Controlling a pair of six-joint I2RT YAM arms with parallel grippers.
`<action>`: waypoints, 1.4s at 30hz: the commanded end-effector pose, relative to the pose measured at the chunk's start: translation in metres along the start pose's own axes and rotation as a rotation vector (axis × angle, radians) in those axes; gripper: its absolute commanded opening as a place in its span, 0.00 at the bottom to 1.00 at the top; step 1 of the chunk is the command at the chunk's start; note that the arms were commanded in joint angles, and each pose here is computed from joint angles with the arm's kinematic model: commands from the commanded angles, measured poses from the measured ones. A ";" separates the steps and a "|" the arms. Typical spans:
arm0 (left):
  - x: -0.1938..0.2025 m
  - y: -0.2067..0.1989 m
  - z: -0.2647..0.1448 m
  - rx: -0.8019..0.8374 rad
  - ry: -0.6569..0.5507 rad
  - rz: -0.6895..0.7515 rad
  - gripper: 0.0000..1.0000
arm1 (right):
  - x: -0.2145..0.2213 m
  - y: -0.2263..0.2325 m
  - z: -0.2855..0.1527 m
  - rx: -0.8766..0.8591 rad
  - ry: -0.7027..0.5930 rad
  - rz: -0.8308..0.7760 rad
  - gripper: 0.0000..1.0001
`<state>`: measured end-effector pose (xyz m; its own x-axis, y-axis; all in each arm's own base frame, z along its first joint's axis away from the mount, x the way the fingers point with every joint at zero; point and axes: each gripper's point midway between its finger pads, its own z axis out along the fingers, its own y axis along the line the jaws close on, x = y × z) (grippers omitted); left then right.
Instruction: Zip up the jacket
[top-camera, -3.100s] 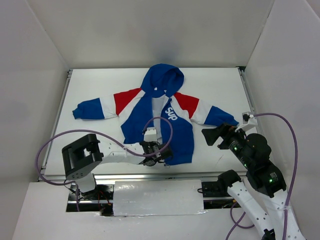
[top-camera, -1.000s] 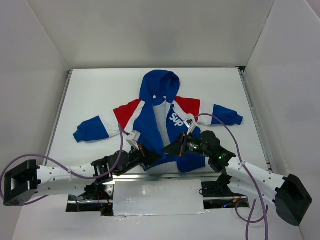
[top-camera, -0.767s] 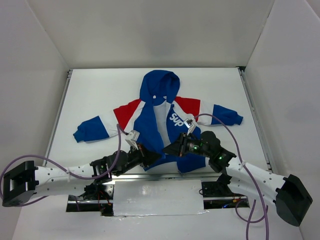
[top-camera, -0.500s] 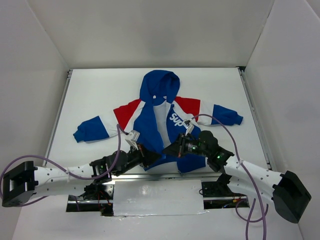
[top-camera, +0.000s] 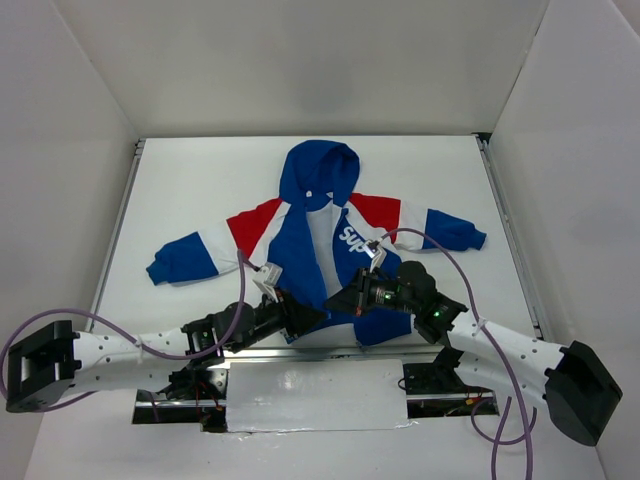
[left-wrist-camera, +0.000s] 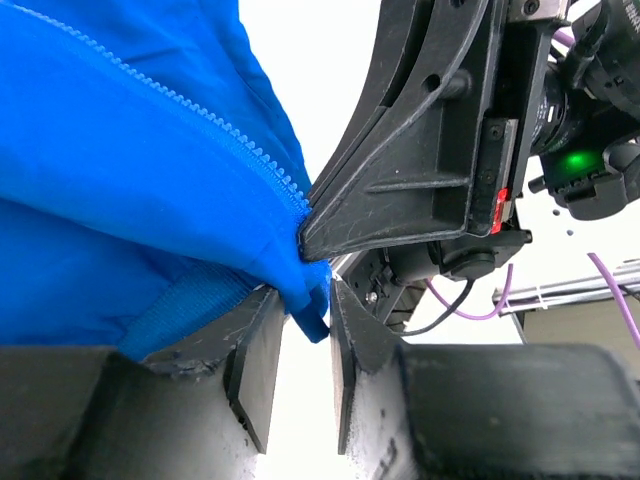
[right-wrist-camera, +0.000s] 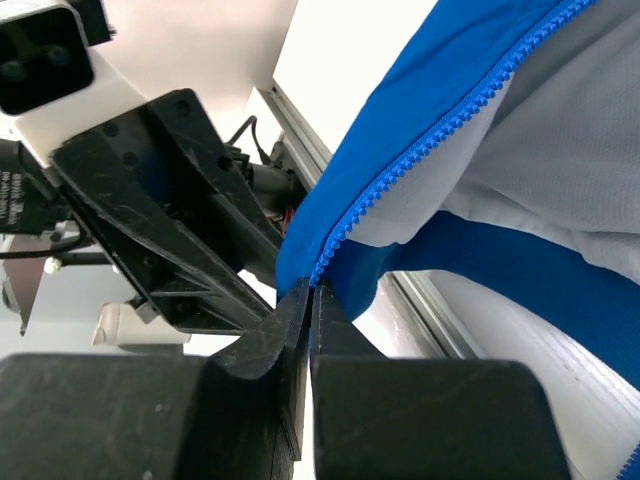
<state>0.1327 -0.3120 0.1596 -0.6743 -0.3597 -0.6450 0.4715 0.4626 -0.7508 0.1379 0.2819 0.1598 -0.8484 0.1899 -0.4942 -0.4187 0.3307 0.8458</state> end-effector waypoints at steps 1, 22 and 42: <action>-0.007 -0.020 0.002 0.091 -0.025 -0.003 0.37 | -0.010 0.028 -0.002 -0.099 -0.022 -0.043 0.00; -0.010 -0.026 0.007 0.098 -0.027 0.019 0.03 | -0.004 0.024 -0.003 -0.100 -0.007 -0.035 0.00; -0.005 -0.011 -0.003 0.049 -0.013 0.007 0.00 | -0.024 0.020 -0.007 0.030 -0.040 -0.142 0.12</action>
<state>0.1287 -0.3113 0.1569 -0.6757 -0.3311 -0.6586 0.4915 0.4635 -0.7373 0.1449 0.2747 0.1790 -0.7923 0.1860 -0.5810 -0.4842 0.3875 0.7844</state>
